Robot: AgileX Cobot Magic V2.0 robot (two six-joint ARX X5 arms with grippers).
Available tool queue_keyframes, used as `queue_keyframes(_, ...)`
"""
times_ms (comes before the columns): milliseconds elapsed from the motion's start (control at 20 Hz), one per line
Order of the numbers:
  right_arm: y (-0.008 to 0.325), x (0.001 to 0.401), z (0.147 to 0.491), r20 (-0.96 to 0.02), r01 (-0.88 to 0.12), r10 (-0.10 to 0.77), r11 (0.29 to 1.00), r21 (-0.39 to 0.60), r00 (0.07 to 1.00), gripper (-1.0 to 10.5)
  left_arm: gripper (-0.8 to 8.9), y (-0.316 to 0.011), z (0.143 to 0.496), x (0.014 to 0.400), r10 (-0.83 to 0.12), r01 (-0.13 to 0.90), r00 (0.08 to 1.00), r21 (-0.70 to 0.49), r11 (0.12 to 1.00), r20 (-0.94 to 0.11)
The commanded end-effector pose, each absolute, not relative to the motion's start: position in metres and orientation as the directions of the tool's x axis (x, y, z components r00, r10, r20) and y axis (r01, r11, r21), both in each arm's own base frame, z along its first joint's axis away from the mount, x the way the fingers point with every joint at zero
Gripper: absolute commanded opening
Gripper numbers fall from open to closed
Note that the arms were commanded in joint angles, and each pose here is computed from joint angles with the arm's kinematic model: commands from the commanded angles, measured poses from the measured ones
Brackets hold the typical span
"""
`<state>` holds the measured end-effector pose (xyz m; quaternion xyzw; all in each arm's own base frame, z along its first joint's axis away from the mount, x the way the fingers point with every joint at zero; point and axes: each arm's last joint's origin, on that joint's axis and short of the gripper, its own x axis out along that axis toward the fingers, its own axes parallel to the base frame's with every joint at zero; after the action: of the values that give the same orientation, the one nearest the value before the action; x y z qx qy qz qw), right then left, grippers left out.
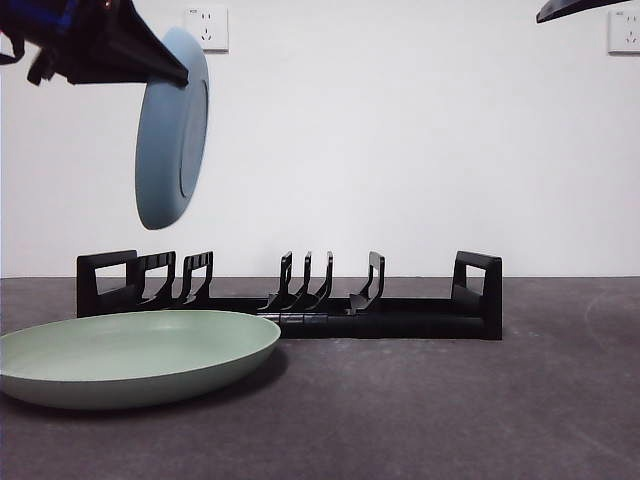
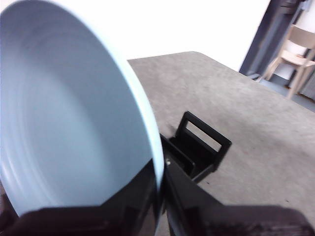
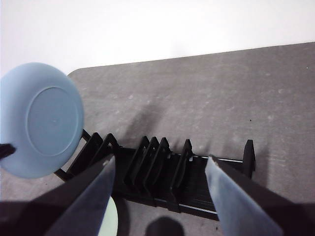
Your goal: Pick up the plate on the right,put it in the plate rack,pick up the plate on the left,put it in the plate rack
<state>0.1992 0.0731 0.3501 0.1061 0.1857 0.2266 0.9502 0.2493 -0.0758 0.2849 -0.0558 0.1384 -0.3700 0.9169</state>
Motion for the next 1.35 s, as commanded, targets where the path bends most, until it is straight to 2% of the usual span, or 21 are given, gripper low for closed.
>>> queue_keyframes(50,0.073,0.2,0.35,-0.303,-0.391,0.468,0.876,0.283,0.83,3.1,-0.09,-0.074,0.285,0.26,-0.713,0.677,0.669,-0.222,0.702,-0.211)
queue_keyframes(750,0.073,0.2,0.349,-0.307,-0.39,0.468,0.876,0.284,0.829,3.1,-0.09,-0.078,0.252,0.3,-0.698,0.631,0.619,-0.301,0.715,-0.36)
queue_keyframes(1000,0.073,0.199,0.349,-0.309,-0.389,0.468,0.876,0.284,0.828,3.1,0.04,-0.076,0.243,0.298,-0.64,0.6,0.624,-0.25,0.76,-0.449)
queue_keyframes(1100,0.073,0.2,0.349,-0.311,-0.39,0.469,0.876,0.285,0.827,3.1,0.8,-0.075,0.242,0.297,-0.64,0.596,0.613,-0.26,0.759,-0.463)
queue_keyframes(1150,0.074,0.199,0.349,-0.313,-0.395,0.475,0.873,0.287,0.822,3.1,1.81,-0.075,0.241,0.296,-0.641,0.595,0.607,-0.266,0.759,-0.47)
queue_keyframes(1250,0.074,0.199,0.347,-0.327,-0.401,0.485,0.868,0.293,0.811,3.1,3.05,-0.075,0.242,0.294,-0.641,0.593,0.601,-0.272,0.758,-0.477)
queue_keyframes(1350,0.076,0.199,0.344,-0.351,-0.427,0.52,0.849,0.311,0.779,3.1,3.2,-0.076,0.246,0.29,-0.645,0.598,0.597,-0.271,0.754,-0.476)
